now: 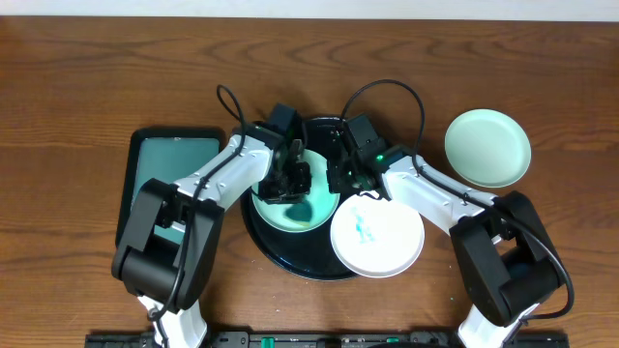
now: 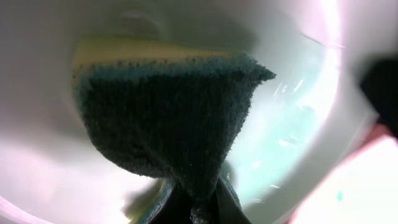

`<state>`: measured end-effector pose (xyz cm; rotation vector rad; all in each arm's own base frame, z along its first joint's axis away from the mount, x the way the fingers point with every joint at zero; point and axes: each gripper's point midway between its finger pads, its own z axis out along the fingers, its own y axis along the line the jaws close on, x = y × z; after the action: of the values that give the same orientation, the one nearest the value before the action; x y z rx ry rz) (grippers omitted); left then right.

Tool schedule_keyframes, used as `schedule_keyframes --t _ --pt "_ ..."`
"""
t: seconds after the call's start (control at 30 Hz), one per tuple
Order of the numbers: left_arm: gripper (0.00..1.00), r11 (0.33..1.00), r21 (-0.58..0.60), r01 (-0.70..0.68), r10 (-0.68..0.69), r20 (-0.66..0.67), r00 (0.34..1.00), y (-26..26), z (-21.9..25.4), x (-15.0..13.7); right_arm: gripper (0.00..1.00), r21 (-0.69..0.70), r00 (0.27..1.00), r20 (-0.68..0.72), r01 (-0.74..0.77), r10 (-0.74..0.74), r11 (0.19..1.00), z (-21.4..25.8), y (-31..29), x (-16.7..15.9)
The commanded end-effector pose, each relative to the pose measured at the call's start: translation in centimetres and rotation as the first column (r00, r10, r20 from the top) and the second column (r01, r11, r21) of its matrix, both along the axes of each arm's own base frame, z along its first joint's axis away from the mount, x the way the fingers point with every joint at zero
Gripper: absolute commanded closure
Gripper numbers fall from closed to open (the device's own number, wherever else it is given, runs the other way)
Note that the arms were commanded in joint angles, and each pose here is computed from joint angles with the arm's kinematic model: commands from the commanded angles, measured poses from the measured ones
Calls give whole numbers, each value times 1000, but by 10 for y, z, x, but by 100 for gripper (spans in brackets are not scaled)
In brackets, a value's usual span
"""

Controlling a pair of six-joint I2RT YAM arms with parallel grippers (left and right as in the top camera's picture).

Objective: Clean dirty plates on tray and stack at the side
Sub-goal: 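Scrub the tilted green plate with the sponge in the left gripper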

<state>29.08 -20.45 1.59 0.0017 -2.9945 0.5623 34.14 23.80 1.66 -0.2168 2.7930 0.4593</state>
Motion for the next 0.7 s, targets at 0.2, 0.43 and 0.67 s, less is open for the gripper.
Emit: schedule_keyframes --t 0.2,0.43,0.67 --pt "93 957 -278 82 -110 -86 990 -49 8 -25 99 45 1000 -1 -24 24 999 8 12 -5" --pt "93 970 -242 -3 -21 -100 995 -39 6 -14 98 44 1000 -2 -24 24 999 8 12 -5" --pt "93 984 -131 -120 115 -47 992 4 26 5 98 45 1000 -1 -24 24 999 8 12 -5"
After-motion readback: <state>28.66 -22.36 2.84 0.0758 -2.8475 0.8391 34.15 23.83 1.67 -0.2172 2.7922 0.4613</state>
